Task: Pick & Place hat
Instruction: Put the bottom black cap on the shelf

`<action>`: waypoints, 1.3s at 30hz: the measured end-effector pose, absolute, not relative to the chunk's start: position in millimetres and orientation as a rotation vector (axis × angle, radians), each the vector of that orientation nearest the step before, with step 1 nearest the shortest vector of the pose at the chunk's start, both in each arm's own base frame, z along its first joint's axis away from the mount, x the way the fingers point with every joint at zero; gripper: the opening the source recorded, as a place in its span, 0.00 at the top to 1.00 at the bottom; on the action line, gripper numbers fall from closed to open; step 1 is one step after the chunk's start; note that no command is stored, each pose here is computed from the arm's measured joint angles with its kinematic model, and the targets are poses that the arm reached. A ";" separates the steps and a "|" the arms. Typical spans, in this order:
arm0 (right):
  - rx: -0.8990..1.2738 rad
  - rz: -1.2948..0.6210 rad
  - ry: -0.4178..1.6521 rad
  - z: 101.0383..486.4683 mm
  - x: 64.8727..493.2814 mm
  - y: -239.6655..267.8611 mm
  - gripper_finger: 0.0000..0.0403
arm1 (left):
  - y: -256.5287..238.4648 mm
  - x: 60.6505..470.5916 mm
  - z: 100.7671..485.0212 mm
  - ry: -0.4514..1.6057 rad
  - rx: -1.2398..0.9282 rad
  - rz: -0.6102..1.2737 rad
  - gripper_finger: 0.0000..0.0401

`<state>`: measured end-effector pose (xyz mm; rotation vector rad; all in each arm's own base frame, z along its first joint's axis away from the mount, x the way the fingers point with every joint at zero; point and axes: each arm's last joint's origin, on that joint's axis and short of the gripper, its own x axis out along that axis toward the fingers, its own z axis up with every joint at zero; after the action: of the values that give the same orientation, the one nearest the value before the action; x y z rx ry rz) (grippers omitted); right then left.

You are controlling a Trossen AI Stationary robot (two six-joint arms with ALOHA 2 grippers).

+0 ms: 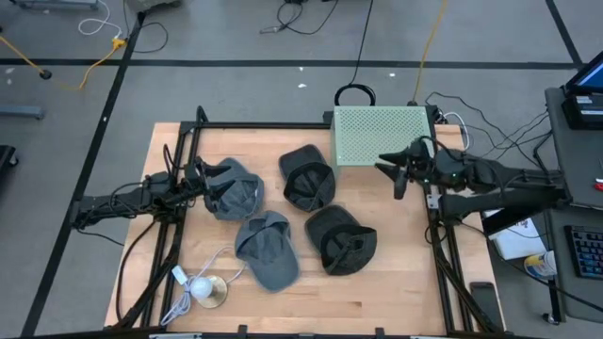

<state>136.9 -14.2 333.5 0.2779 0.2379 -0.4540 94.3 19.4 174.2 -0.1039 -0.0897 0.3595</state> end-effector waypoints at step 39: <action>1.002 -0.789 0.907 421.7 236.7 27.7 0.65 | 19.4 94.4 174.0 -0.089 -0.104 0.359 0.37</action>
<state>236.7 27.7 421.7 1.0020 0.9069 -0.7890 94.4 19.4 174.0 -0.1040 -0.0891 0.3591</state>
